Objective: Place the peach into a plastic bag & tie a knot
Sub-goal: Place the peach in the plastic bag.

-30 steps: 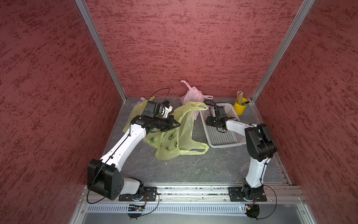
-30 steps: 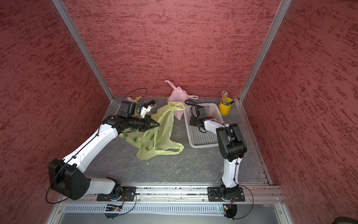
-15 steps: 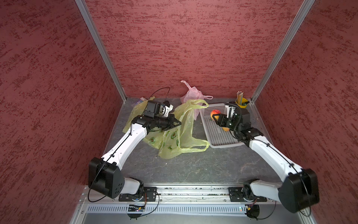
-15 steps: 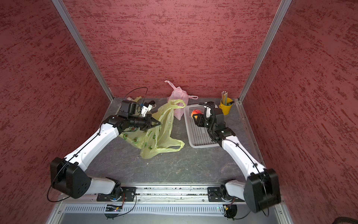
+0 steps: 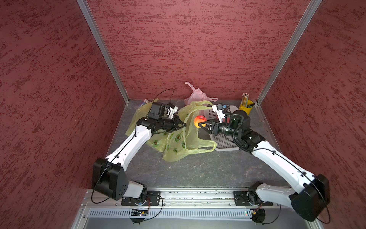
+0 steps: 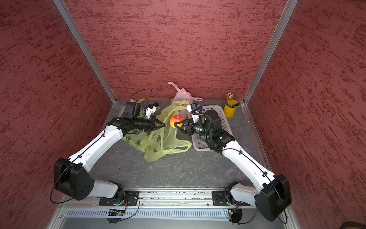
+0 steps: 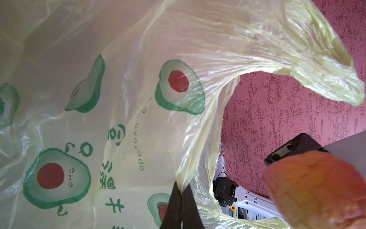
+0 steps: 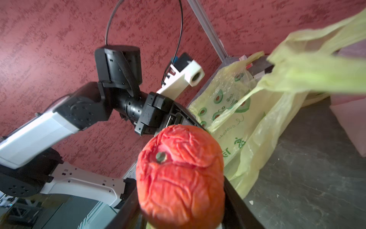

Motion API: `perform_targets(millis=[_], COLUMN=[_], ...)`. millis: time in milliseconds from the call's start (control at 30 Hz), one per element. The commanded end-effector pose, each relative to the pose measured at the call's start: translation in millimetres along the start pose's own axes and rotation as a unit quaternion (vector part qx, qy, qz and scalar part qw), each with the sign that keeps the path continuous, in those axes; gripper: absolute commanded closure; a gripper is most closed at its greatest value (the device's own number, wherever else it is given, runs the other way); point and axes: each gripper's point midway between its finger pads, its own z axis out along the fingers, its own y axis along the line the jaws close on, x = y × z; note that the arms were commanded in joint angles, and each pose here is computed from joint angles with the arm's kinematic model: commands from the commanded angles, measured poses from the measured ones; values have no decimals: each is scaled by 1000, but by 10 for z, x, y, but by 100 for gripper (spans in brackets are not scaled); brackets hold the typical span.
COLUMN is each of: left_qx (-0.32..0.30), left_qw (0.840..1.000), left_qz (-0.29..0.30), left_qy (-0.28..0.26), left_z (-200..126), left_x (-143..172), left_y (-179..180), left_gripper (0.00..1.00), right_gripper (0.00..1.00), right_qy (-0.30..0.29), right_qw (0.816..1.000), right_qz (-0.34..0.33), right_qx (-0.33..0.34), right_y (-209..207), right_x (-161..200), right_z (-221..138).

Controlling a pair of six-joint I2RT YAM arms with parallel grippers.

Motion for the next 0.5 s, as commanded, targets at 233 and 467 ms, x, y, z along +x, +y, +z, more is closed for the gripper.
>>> perform_targets(millis=[233, 467], left_qx=[14, 24], left_qw=[1000, 1000], left_qz=[14, 3], left_qy=[-4, 7], left_z=[37, 187], left_x=[-59, 1], left_y=[-107, -34], left_gripper=[100, 100], right_gripper=[65, 64], right_qy=[67, 69], right_qw=[986, 979], right_qz=[30, 49], right_qx=[153, 188], right_y=[-807, -1003], right_x=[240, 236], right_z=[338, 416])
